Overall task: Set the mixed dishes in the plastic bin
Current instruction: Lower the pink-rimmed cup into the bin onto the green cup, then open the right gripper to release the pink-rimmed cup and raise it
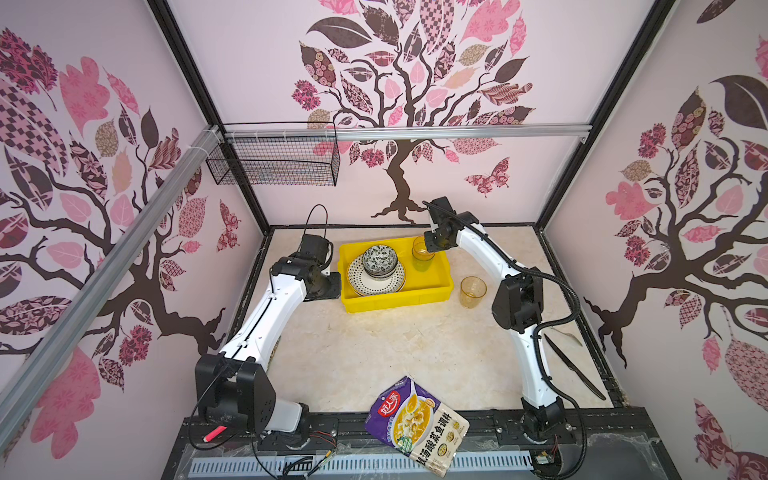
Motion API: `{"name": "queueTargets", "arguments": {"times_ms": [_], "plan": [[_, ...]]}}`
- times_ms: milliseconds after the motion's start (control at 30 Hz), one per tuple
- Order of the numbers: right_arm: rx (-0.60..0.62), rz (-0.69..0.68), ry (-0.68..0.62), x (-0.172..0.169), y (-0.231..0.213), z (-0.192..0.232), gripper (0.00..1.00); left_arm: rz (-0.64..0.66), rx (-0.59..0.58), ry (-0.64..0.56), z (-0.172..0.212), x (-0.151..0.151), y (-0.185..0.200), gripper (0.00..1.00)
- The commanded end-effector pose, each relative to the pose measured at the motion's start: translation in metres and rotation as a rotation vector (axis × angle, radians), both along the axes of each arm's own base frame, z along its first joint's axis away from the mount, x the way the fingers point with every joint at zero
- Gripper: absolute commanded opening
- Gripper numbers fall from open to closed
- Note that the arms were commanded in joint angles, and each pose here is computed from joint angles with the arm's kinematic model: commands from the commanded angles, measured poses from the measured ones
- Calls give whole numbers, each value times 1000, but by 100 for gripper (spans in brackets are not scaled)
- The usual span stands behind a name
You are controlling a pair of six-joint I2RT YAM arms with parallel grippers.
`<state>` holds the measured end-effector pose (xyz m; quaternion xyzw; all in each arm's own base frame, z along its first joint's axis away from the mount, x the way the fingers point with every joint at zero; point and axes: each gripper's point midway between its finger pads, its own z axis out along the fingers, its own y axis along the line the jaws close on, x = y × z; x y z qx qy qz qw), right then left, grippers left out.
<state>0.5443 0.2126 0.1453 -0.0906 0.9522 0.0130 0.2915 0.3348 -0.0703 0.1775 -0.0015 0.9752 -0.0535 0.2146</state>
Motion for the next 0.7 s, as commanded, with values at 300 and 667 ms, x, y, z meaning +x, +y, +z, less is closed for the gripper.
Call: {"name": "queueTargets", "arguments": {"times_ms": [300, 667], "plan": [[34, 17, -17, 0, 8, 14, 22, -12, 7, 1, -2, -3, 0, 39], [79, 36, -60, -6, 11, 47, 28, -11, 2, -16, 4, -6, 1, 39]]}}
